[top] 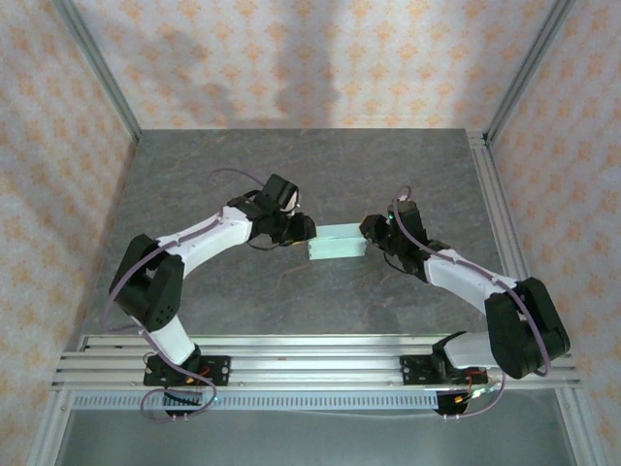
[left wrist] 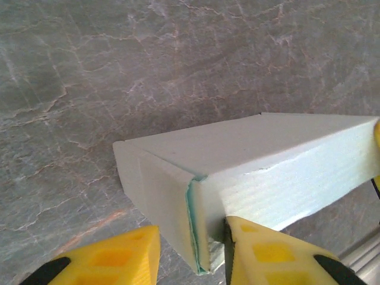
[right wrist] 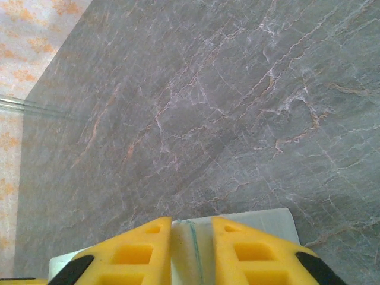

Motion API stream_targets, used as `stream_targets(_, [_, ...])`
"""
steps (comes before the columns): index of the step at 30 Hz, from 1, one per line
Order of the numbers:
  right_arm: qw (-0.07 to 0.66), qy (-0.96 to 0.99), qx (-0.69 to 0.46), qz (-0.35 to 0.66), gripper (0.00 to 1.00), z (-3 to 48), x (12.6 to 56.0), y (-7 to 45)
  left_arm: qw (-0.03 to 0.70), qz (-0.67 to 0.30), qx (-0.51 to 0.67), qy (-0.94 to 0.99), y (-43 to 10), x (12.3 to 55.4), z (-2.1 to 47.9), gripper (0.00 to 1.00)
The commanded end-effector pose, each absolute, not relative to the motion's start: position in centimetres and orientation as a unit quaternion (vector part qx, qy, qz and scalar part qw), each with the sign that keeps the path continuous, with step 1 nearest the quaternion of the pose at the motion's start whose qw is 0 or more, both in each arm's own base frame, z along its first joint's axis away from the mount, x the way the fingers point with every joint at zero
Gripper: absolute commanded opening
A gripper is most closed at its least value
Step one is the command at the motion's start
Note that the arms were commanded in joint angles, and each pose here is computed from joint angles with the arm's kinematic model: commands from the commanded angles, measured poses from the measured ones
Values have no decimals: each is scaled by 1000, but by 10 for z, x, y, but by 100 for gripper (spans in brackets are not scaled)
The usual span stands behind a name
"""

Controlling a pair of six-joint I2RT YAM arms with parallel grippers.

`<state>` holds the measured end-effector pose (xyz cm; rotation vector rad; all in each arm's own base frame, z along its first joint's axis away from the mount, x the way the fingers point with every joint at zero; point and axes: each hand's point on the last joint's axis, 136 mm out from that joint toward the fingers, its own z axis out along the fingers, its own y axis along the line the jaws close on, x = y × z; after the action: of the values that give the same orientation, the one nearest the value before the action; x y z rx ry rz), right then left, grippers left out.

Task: Fold the paper box

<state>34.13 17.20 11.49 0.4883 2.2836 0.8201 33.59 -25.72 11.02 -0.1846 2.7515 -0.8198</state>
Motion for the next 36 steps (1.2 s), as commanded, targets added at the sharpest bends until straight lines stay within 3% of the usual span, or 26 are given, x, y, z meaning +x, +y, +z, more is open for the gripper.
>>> stream_targets(1, [295,891,164,304,37,96,322,173,78,-220,-83,969,-233,309,64,28])
stream_targets(5, [309,877,120,347,62,112,325,189,68,-211,-88,971,-228,303,51,24])
stream_targets(8, [300,876,96,365,66,112,322,198,65,-205,-84,973,-227,303,48,22])
stream_targets(9, [295,877,96,366,65,109,321,199,65,-205,-83,973,-228,303,49,21])
stream_targets(13, [291,882,115,352,40,99,318,192,63,-200,-81,974,-226,303,47,19])
stream_targets(21, [302,894,130,305,13,90,311,169,55,-189,-78,977,-223,300,40,18])
stream_targets(23, [298,895,123,307,9,91,311,171,54,-190,-75,977,-224,300,40,17])
stream_targets(28, [287,896,107,321,8,96,313,181,61,-203,-65,975,-229,304,44,12])
stream_targets(30, [294,896,101,318,13,104,313,180,64,-204,-63,975,-230,305,47,13])
stream_targets(33, [319,893,94,304,40,122,316,174,73,-207,-61,974,-231,309,56,25])
stream_targets(36, [345,890,86,285,57,141,319,165,89,-214,-55,971,-234,315,75,37])
